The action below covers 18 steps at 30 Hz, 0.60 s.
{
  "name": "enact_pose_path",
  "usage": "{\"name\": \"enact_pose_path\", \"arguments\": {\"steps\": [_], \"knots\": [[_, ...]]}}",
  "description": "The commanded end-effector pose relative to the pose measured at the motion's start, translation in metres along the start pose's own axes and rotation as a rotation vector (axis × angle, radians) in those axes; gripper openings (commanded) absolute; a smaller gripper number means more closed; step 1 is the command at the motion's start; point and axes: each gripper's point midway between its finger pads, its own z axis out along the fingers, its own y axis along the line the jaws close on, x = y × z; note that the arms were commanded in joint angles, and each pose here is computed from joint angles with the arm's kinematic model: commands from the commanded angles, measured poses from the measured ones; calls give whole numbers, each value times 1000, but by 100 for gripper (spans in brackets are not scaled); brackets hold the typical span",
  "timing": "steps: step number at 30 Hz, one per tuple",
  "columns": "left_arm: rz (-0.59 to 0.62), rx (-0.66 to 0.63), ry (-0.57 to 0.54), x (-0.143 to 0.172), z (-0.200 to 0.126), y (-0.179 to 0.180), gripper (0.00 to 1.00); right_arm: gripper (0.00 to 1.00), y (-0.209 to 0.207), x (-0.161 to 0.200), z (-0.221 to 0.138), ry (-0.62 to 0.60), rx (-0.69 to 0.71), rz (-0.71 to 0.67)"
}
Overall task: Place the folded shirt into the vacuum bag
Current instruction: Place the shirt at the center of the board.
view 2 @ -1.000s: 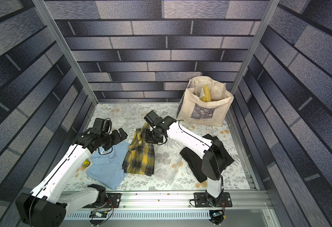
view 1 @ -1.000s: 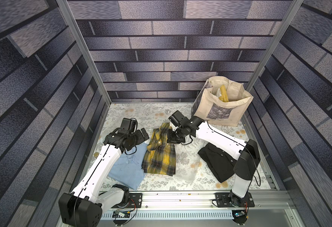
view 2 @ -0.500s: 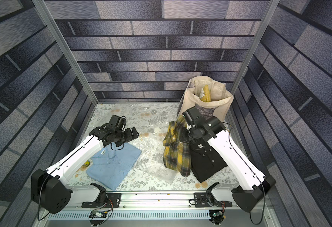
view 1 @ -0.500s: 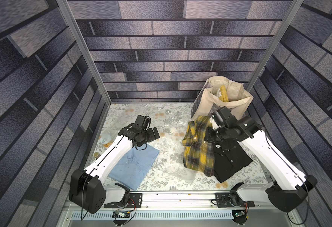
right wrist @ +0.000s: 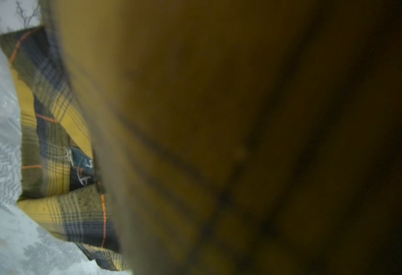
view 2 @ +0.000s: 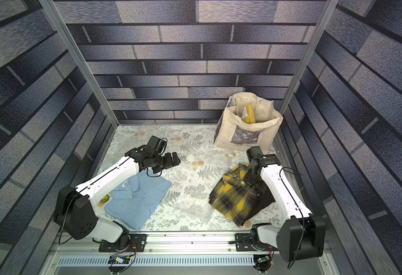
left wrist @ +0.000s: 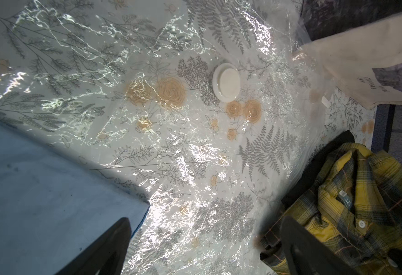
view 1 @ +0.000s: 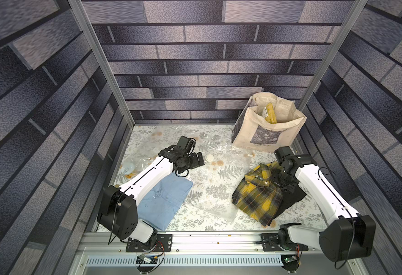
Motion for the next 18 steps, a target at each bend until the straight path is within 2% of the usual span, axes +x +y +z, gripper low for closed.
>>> {"name": "enact_pose_path", "arguments": {"steps": [1, 3, 5, 11, 15, 18], "knots": [[30, 3, 8, -2, 4, -5, 100, 37, -14, -6, 22, 3, 34, 61], [29, -5, 17, -2, 9, -4, 100, 51, -20, -7, 32, 13, 78, 69], [32, -10, 21, -4, 10, -5, 100, 64, -30, -17, 26, -36, 139, 69], [37, -62, 8, -12, 10, 2, 100, 95, -52, -51, -29, -189, 264, 67], [29, -87, -3, -20, 12, 6, 100, 98, -49, -63, -61, -266, 265, 28], [17, -110, -12, -32, 19, 7, 100, 96, -6, -51, -66, -244, 206, -130]]}}
